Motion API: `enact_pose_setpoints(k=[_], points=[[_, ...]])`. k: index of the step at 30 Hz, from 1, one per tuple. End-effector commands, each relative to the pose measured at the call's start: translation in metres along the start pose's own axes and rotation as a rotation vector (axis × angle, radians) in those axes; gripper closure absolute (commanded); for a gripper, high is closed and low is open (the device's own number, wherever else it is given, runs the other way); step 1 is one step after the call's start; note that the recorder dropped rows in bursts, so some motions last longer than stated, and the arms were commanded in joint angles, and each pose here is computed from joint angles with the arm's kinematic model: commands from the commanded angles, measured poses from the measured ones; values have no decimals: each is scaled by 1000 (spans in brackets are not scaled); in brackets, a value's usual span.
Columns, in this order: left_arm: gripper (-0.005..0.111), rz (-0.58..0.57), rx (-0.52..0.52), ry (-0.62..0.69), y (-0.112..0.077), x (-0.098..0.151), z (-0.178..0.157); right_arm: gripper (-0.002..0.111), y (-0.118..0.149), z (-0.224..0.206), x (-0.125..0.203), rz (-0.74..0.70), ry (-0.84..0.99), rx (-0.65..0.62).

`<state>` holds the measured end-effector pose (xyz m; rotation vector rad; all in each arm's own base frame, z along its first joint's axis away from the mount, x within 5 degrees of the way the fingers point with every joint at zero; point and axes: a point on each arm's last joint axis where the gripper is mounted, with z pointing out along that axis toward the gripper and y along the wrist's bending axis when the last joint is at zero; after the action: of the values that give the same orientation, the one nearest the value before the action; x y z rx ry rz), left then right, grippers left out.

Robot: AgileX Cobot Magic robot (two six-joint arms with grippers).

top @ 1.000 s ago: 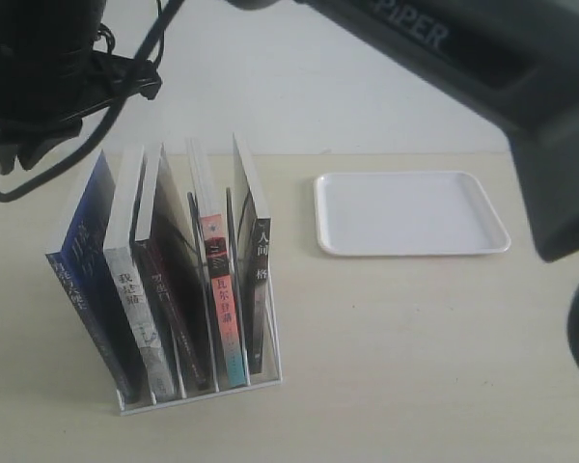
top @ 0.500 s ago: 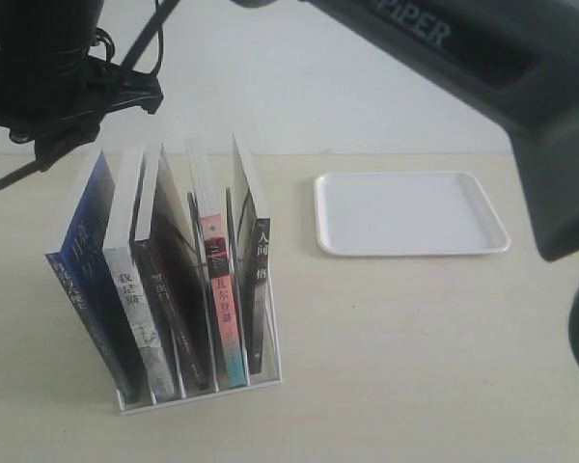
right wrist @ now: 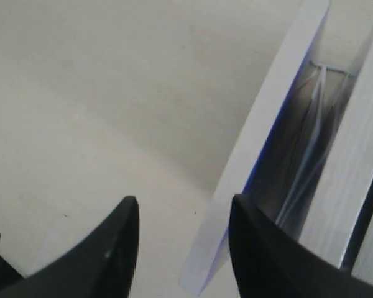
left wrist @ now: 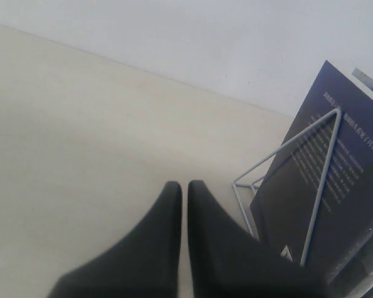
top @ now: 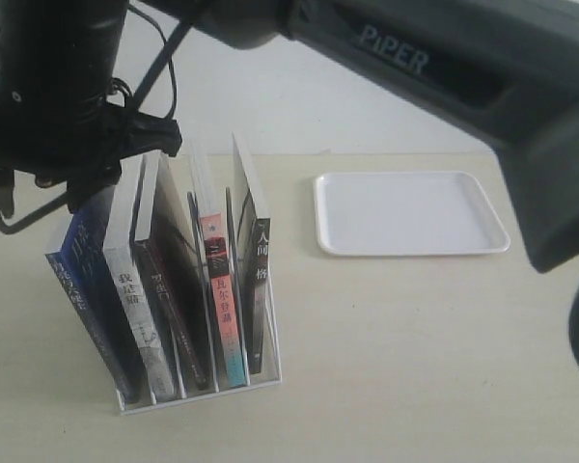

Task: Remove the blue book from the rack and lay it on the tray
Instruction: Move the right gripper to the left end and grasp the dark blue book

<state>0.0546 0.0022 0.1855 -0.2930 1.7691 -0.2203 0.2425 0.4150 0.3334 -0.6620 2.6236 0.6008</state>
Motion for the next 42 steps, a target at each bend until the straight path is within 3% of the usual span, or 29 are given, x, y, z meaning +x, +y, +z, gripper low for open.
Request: enact_pose_setpoints(k=[1, 17, 24, 30, 34, 42], points=[[103, 1, 5, -15, -1, -1, 0, 64, -12, 3, -2, 43, 0, 45], [103, 1, 5, -15, -1, -1, 0, 64, -19, 41, 6, 69, 75, 85], [103, 1, 5, -15, -1, -1, 0, 86, -19, 42, 6, 71, 76, 86], [103, 1, 5, -15, -1, -1, 0, 89, -19, 43, 6, 80, 78, 87], [103, 1, 5, -15, -1, -1, 0, 109, -19, 43, 6, 85, 74, 93], [103, 1, 5, -15, -1, -1, 0, 108, -18, 37, 4, 84, 61, 85]])
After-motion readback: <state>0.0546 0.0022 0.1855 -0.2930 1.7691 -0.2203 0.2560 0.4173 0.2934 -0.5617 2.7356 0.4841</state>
